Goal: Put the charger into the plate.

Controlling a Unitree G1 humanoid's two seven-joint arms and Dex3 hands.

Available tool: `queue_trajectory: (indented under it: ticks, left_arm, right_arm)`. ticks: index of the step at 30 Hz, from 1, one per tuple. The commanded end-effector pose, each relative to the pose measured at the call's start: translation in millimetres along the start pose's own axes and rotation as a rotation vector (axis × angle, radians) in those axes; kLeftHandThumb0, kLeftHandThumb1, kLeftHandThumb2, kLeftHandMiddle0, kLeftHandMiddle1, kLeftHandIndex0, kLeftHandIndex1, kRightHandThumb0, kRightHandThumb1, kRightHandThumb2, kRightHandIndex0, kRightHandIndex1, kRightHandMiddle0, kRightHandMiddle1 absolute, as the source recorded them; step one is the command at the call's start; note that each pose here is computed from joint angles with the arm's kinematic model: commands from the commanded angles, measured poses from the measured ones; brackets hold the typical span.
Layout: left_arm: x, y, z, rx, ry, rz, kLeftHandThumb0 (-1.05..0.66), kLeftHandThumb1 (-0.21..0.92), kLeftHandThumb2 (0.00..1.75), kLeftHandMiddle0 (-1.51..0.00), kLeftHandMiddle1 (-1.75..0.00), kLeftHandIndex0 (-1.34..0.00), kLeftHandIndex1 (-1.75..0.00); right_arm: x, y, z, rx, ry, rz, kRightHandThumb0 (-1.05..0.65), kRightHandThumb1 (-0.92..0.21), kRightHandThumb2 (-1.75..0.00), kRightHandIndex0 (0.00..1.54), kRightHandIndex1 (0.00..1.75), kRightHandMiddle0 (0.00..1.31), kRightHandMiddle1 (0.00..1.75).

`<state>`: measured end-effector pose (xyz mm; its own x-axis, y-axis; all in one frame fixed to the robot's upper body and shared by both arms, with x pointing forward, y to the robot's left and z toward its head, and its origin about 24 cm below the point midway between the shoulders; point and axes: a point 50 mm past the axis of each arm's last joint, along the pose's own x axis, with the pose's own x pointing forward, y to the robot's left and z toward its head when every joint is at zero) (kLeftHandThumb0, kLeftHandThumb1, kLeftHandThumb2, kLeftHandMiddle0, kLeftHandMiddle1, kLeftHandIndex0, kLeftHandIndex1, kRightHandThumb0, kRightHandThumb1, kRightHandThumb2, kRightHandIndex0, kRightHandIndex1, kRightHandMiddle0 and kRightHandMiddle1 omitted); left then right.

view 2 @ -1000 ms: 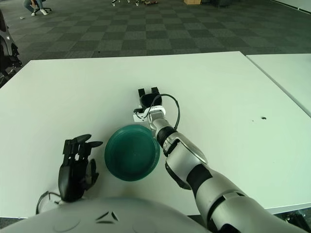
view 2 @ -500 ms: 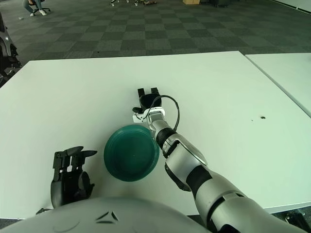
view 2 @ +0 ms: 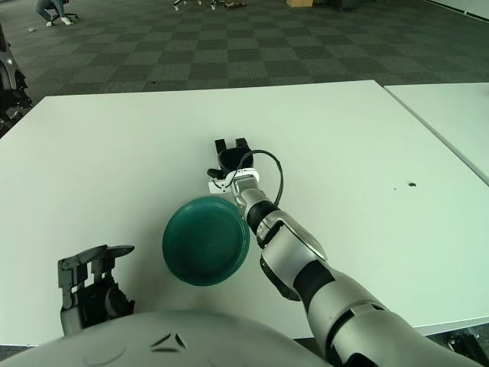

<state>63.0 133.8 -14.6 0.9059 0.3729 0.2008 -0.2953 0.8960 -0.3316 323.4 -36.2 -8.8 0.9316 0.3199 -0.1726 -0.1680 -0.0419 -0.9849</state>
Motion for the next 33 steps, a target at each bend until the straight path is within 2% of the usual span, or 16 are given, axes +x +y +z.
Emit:
queue_trajectory:
  ticks: [1,8,15,16,17,18,19,23,25,29,33]
  left_arm:
    - [-0.6,-29.2,-40.8,-0.135,0.201,0.245,-0.82,0.92,0.67,-0.33,-1.73,-0.21,-1.5]
    - [7.7,-31.3,-46.7,-0.121,0.19,0.23,-0.8,0.92,0.68,-0.36,-1.75,-0.23,-1.51]
    - [15.7,-30.0,-52.1,-0.136,0.174,0.212,-0.76,0.92,0.68,-0.43,-1.71,-0.19,-1.58]
    - [16.1,-30.3,-52.7,-0.136,0.176,0.211,-0.76,0.92,0.68,-0.44,-1.7,-0.19,-1.59]
    - [17.0,-30.3,-53.4,-0.136,0.177,0.21,-0.76,0.92,0.68,-0.44,-1.7,-0.19,-1.6]
    - [16.8,-30.7,-54.2,-0.139,0.189,0.215,-0.76,0.92,0.67,-0.44,-1.69,-0.19,-1.6]
    - [16.6,-31.1,-54.8,-0.142,0.196,0.218,-0.76,0.92,0.67,-0.43,-1.7,-0.19,-1.6]
    - [16.8,-31.0,-56.5,-0.143,0.211,0.208,-0.78,0.92,0.66,-0.41,-1.71,-0.19,-1.58]
    - [17.1,-30.7,-57.0,-0.143,0.212,0.2,-0.8,0.92,0.66,-0.39,-1.7,-0.19,-1.55]
    - [17.6,-29.5,-59.1,-0.145,0.22,0.192,-0.81,0.92,0.66,-0.38,-1.7,-0.2,-1.53]
    - [18.6,-28.8,-60.2,-0.149,0.223,0.187,-0.81,0.92,0.67,-0.36,-1.68,-0.21,-1.51]
  right_arm:
    - [-86.4,122.6,-15.2,0.05,0.102,0.586,-0.01,-0.36,-1.18,0.6,1.75,0.52,1.45]
    - [-83.2,120.0,-12.6,0.052,0.097,0.585,-0.01,-0.36,-1.18,0.6,1.75,0.52,1.45]
    - [-80.5,117.7,-10.6,0.053,0.094,0.584,-0.01,-0.36,-1.18,0.6,1.75,0.52,1.45]
    - [-34.4,36.4,-51.8,0.14,-0.119,0.172,-0.01,-0.36,-1.18,0.6,1.75,0.52,1.45]
    - [-24.9,-39.9,-73.2,0.125,-0.333,-0.127,-0.01,-0.28,-1.3,0.66,1.72,0.53,1.56]
    - [-38.1,-93.2,-82.2,0.085,-0.533,-0.337,-0.01,-0.22,-1.38,0.7,1.71,0.53,1.63]
    - [-51.3,-118.6,-84.5,0.057,-0.653,-0.434,-0.01,-0.19,-1.43,0.72,1.7,0.53,1.67]
    - [-55.9,-129.4,-83.6,0.067,-0.714,-0.479,0.0,-0.15,-1.5,0.75,1.7,0.52,1.73]
    - [-55.4,-129.7,-83.1,0.069,-0.718,-0.476,0.0,-0.14,-1.51,0.75,1.7,0.52,1.74]
    - [-68.3,-128.9,-82.9,0.022,-0.797,-0.514,0.0,-0.17,-1.48,0.74,1.7,0.49,1.74]
    - [-68.6,-129.6,-82.7,0.022,-0.805,-0.511,0.0,-0.18,-1.47,0.73,1.7,0.48,1.75]
